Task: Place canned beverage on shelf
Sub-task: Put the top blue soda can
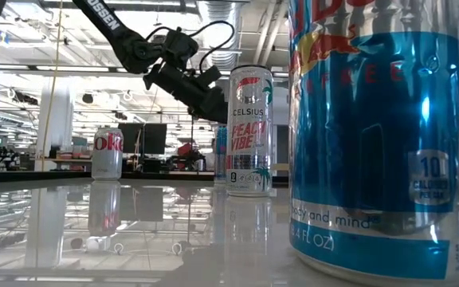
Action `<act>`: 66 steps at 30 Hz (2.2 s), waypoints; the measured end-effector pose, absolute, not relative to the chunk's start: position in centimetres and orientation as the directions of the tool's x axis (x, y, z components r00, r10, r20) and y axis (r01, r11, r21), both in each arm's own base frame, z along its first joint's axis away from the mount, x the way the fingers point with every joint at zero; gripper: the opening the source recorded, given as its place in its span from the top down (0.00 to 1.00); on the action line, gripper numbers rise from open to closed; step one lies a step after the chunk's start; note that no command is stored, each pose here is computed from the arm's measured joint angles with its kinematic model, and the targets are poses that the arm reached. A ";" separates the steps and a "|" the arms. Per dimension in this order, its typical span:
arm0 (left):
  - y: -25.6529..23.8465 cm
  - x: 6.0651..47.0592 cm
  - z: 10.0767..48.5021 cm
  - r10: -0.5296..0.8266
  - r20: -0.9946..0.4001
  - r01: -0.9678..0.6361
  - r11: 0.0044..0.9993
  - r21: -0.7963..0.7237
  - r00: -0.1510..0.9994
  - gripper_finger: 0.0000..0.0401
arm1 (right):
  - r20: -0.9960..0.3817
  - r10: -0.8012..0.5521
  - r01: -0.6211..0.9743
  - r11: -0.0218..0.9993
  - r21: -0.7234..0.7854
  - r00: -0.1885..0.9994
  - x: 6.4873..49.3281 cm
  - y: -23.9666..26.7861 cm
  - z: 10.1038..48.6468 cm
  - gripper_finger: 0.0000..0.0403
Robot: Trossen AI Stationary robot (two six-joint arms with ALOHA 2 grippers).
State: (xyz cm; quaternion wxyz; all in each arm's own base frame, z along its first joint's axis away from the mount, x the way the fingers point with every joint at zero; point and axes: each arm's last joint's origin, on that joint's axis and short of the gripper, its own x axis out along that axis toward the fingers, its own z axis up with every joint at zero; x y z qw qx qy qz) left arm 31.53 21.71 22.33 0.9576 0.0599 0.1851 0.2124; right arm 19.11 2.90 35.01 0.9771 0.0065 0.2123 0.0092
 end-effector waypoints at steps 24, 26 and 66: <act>22.0 31.8 20.3 0.392 -0.402 -0.362 0.920 0.152 0.828 0.43 | -0.406 0.010 0.012 0.999 0.051 0.914 19.2 2.7 35.1 0.33; 22.0 31.7 20.5 0.392 -0.403 -0.364 0.920 0.147 0.827 0.46 | -0.406 0.010 0.015 0.998 0.058 0.914 19.2 2.7 35.1 0.33; 24.4 40.6 29.4 0.143 -0.331 -0.068 0.971 0.230 0.933 0.46 | -0.366 -0.142 0.112 0.988 -0.101 0.920 18.3 -0.4 35.8 0.33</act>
